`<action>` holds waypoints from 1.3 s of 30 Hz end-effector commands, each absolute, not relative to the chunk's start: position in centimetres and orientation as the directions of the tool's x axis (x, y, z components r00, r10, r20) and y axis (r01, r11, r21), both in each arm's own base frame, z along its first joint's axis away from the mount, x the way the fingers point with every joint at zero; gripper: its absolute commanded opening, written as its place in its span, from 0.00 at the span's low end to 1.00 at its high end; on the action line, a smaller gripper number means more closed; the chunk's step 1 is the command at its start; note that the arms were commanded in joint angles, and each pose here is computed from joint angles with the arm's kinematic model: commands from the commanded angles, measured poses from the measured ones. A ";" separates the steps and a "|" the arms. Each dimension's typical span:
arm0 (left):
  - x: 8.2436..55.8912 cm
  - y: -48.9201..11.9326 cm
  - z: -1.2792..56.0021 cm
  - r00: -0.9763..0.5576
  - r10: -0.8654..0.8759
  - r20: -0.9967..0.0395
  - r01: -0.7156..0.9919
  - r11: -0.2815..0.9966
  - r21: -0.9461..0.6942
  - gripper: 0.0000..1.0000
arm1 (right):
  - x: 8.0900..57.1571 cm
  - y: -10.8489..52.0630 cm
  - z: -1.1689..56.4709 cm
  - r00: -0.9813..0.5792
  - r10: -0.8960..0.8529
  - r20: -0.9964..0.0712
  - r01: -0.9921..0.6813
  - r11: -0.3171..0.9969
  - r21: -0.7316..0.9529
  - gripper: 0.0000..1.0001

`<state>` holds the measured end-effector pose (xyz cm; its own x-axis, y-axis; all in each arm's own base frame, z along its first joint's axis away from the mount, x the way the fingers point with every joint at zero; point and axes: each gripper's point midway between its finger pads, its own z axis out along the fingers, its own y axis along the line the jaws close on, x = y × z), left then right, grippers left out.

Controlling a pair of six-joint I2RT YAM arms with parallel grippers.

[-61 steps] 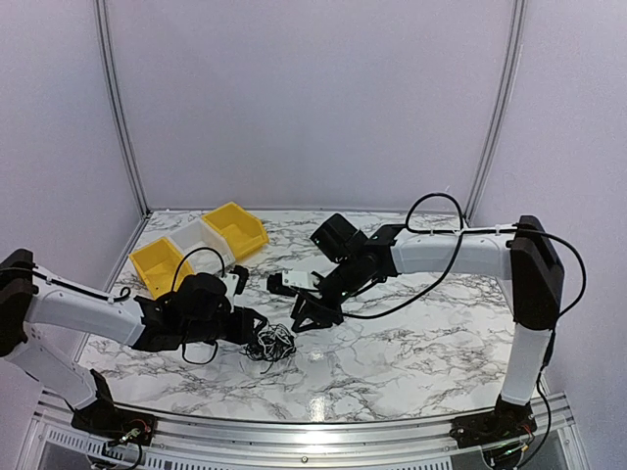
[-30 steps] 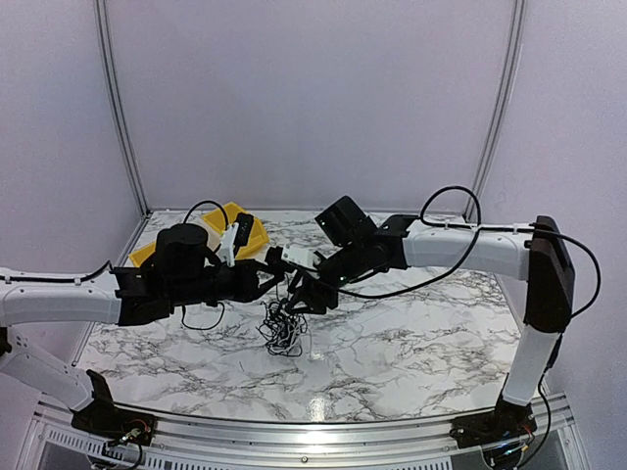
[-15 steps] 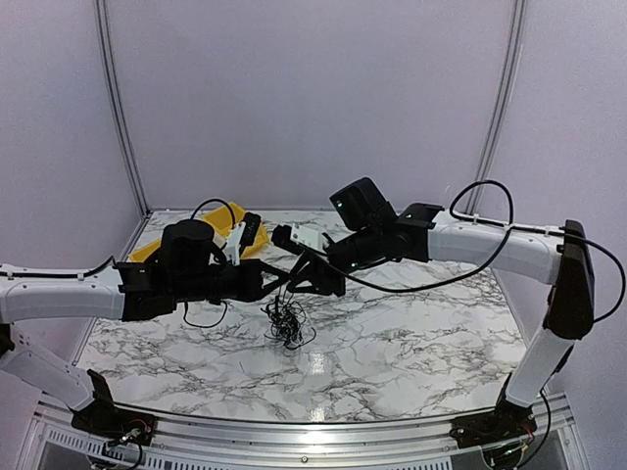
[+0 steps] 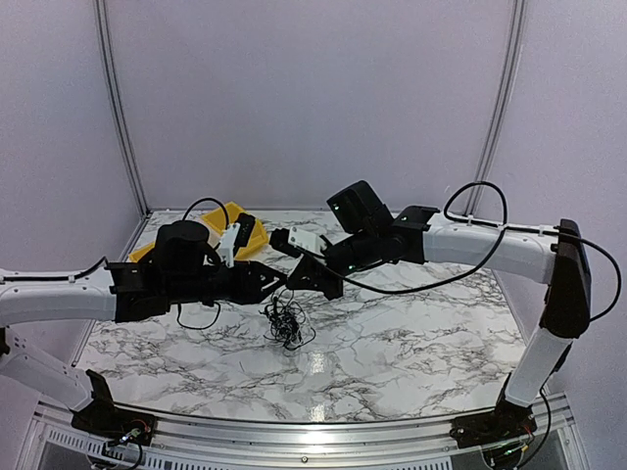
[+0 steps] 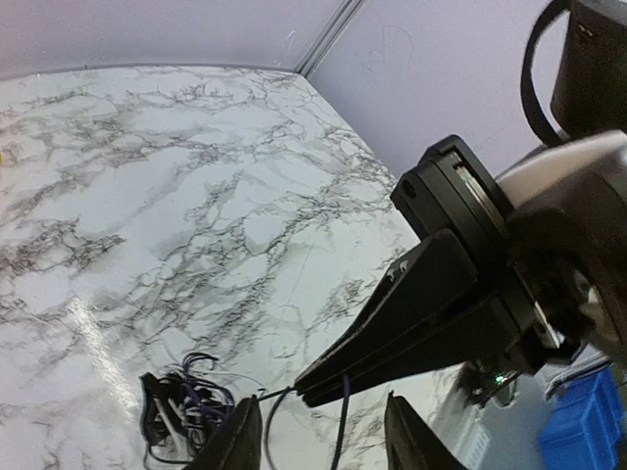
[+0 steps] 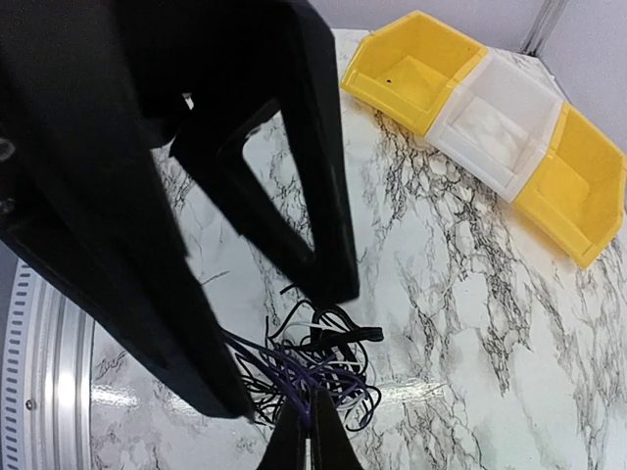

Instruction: Untangle the cables

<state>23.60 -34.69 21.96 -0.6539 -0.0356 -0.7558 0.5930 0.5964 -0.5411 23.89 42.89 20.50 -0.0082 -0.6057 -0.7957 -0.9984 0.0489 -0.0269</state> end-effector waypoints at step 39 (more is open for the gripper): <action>28.6 -37.9 9.6 -0.405 -0.105 -0.908 0.588 0.731 -0.346 0.34 | 22.9 42.8 47.2 0.240 -0.196 -0.951 -0.971 -0.032 -0.239 0.00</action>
